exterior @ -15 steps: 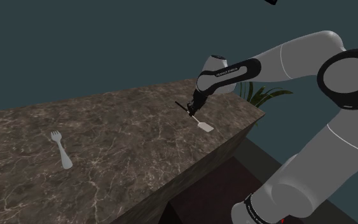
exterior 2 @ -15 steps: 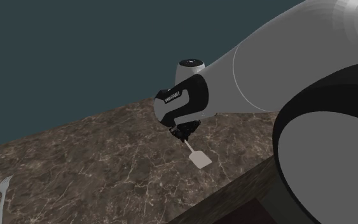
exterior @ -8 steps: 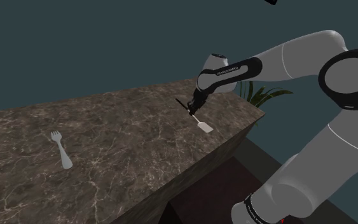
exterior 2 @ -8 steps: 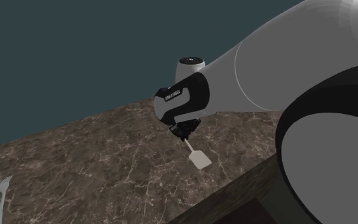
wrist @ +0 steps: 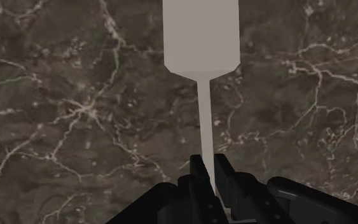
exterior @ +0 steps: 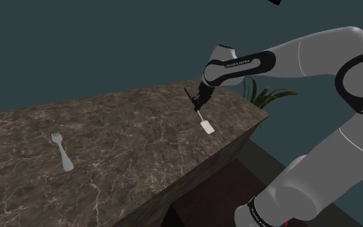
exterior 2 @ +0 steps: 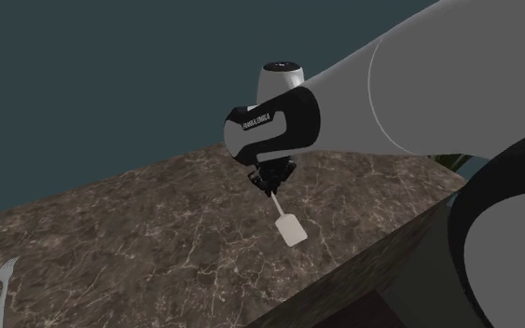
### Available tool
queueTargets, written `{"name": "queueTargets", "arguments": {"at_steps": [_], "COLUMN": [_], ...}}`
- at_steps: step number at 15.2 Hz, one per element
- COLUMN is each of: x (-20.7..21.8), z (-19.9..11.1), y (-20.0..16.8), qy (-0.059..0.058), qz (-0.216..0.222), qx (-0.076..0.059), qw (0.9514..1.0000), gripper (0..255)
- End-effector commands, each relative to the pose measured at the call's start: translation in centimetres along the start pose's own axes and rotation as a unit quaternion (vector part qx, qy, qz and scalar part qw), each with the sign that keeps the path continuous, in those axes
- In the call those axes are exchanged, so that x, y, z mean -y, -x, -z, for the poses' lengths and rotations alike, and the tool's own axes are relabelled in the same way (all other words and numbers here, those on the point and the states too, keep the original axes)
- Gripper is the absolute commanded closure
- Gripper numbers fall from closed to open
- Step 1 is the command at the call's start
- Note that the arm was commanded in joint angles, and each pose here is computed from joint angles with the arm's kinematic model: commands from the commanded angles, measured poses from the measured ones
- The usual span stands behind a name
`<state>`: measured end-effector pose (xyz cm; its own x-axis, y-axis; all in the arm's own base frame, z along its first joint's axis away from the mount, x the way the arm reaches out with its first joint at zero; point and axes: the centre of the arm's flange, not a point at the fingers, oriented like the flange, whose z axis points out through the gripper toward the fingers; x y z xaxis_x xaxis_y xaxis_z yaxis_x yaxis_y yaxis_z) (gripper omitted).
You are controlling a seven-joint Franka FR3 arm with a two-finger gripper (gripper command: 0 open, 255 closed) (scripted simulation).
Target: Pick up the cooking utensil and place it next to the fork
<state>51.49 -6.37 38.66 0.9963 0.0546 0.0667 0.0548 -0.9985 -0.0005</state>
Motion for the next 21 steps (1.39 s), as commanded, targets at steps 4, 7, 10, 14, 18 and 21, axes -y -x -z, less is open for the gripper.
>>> {"name": "queueTargets", "arguments": {"at_steps": [4,7,10,14,18,21], "x": [0.1,0.1,1.4,6.6,11.8,15.7], "z": [2.6,4.2,4.9,4.9,4.8,4.8], "y": [-0.1,-0.2,-0.5,-1.3,-2.1,-2.7], "qy": [0.000,0.000,0.000,0.000,0.000,0.000], "qz": [0.000,0.000,0.000,0.000,0.000,0.000], "qx": [0.000,0.000,0.000,0.000,0.000,0.000], "qw": [1.0000,1.0000,1.0000,1.0000,1.0000,1.0000], "gripper": [255,255,255,255,255,255]}}
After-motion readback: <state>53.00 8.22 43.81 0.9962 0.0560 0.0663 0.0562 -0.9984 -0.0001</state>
